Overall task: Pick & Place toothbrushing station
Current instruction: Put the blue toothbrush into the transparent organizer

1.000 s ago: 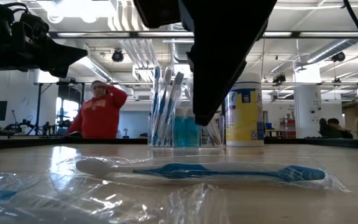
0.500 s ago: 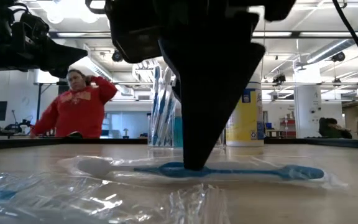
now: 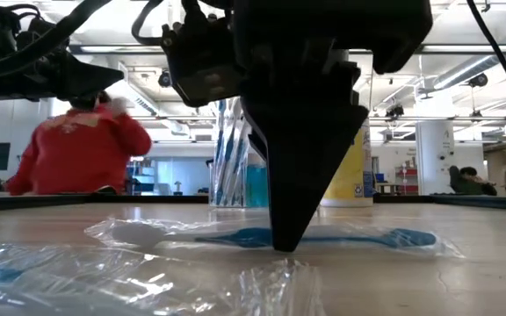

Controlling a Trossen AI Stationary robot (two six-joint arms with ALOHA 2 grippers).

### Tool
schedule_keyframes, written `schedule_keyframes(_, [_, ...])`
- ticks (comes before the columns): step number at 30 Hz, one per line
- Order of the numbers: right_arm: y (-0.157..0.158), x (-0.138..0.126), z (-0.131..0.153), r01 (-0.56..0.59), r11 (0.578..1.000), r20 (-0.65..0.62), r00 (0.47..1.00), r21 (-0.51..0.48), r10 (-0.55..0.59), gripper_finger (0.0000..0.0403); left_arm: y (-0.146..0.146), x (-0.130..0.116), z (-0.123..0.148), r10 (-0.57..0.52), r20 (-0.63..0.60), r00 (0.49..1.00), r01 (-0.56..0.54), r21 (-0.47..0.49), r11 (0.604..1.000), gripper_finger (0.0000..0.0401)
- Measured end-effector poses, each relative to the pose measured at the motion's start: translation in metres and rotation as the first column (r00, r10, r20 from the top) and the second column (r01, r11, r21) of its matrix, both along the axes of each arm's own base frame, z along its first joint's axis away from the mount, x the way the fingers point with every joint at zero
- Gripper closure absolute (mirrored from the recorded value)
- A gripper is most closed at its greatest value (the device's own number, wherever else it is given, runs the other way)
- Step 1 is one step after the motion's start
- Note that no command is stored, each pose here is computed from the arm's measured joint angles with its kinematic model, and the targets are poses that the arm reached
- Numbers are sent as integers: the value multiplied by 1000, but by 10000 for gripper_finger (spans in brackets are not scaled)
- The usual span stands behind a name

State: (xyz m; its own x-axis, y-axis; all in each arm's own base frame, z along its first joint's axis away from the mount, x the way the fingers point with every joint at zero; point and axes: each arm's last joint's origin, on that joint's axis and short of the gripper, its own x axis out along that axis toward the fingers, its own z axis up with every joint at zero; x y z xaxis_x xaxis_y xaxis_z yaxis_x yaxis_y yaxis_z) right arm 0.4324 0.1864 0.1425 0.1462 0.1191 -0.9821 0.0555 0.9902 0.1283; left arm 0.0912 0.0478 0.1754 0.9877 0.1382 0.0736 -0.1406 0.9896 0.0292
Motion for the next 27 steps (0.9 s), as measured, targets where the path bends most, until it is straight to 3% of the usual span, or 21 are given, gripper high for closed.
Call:
schedule_keyframes(8, [-1, -1, 3, -118, 993, 10, 993, -32, 118, 379, 0, 0, 0, 0, -1, 1000, 0, 0, 1000, 392])
schedule_keyframes(13, [-1, -2, 13, -171, 984, 39, 984, -42, 172, 384, 0, 0, 0, 0, -1, 1000, 0, 0, 1000, 394])
schedule_keyframes(19, [-4, -3, 47, -197, 979, 146, 968, -52, 202, 385, 0, 0, 0, 0, -1, 1000, 0, 1, 1000, 383])
schedule_keyframes(27, [0, -13, 126, -304, 946, 466, 824, -115, 322, 387, 0, 0, -1, 0, -4, 1000, 0, 3, 1000, 391])
